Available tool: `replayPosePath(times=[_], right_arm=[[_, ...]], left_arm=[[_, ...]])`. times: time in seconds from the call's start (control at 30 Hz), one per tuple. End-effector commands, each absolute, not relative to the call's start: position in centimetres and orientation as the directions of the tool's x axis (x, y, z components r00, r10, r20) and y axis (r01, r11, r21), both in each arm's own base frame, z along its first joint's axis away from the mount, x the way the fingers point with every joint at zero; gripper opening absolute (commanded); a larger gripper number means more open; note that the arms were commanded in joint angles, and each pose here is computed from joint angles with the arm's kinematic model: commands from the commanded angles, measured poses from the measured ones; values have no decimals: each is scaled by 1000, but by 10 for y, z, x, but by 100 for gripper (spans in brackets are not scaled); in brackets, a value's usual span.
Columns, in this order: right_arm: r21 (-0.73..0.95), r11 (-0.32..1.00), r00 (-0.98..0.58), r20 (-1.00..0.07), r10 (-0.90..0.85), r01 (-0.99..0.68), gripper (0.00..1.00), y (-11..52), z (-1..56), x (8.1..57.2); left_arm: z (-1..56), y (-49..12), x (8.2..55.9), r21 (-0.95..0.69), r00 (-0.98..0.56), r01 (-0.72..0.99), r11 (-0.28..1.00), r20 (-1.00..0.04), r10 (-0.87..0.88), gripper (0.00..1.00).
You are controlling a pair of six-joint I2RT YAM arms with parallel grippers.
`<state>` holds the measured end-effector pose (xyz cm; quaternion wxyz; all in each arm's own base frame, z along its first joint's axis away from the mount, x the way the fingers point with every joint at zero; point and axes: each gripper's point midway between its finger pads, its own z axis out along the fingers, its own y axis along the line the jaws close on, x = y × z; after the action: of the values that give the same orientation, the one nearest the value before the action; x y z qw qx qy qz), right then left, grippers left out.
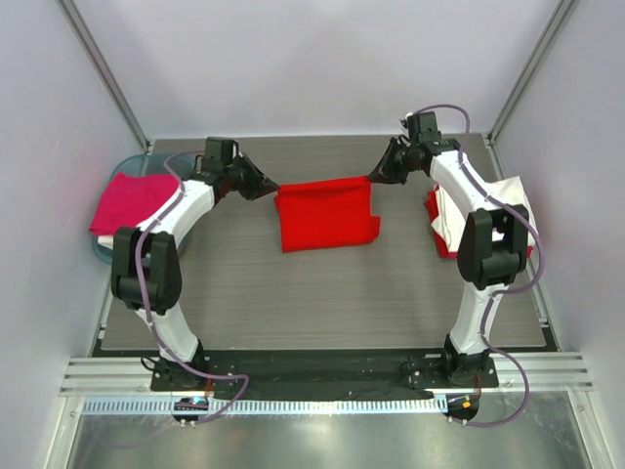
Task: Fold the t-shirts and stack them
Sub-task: Fold the tshirt
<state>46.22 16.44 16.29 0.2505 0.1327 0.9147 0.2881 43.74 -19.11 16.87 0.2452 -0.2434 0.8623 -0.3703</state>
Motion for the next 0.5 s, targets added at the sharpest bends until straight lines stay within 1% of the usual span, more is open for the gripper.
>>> replayPosePath(times=[0.0, 0.07, 0.13, 0.17, 0.2, 0.27, 0.3, 0.37, 0.4, 0.47], right_arm=[[604, 795, -803, -443, 399, 62, 2, 156, 178, 495], [605, 793, -804, -433, 408, 77, 5, 154, 171, 502], [603, 793, -811, -419, 409, 88, 12, 156, 159, 511], [603, 793, -812, -416, 409, 90, 21, 156, 154, 514], [606, 791, -811, -419, 408, 85, 33, 158, 154, 519], [599, 794, -816, -407, 410, 100, 48, 157, 137, 526], [611, 789, -802, -439, 406, 65, 59, 159, 141, 537], [619, 785, -765, -488, 420, 36, 69, 159, 142, 549], [622, 783, -730, -530, 433, 13, 76, 158, 138, 558], [634, 773, -699, -556, 451, -5, 78, 156, 145, 561]], left_arm=[[180, -187, 469, -777, -736, -180, 603, -300, -607, 0], [168, -190, 482, -779, -742, -193, 597, -282, -608, 0], [167, -191, 493, -787, -740, -194, 585, -274, -614, 0], [151, -193, 497, -781, -749, -216, 586, -253, -613, 0], [148, -192, 502, -781, -747, -220, 585, -251, -616, 2], [143, -190, 518, -784, -730, -208, 586, -274, -626, 5], [121, -188, 527, -776, -731, -230, 587, -260, -631, 15], [121, -186, 550, -788, -714, -203, 582, -288, -638, 39], [100, -187, 558, -785, -723, -212, 582, -275, -633, 51], [107, -189, 572, -792, -723, -162, 588, -311, -618, 64]])
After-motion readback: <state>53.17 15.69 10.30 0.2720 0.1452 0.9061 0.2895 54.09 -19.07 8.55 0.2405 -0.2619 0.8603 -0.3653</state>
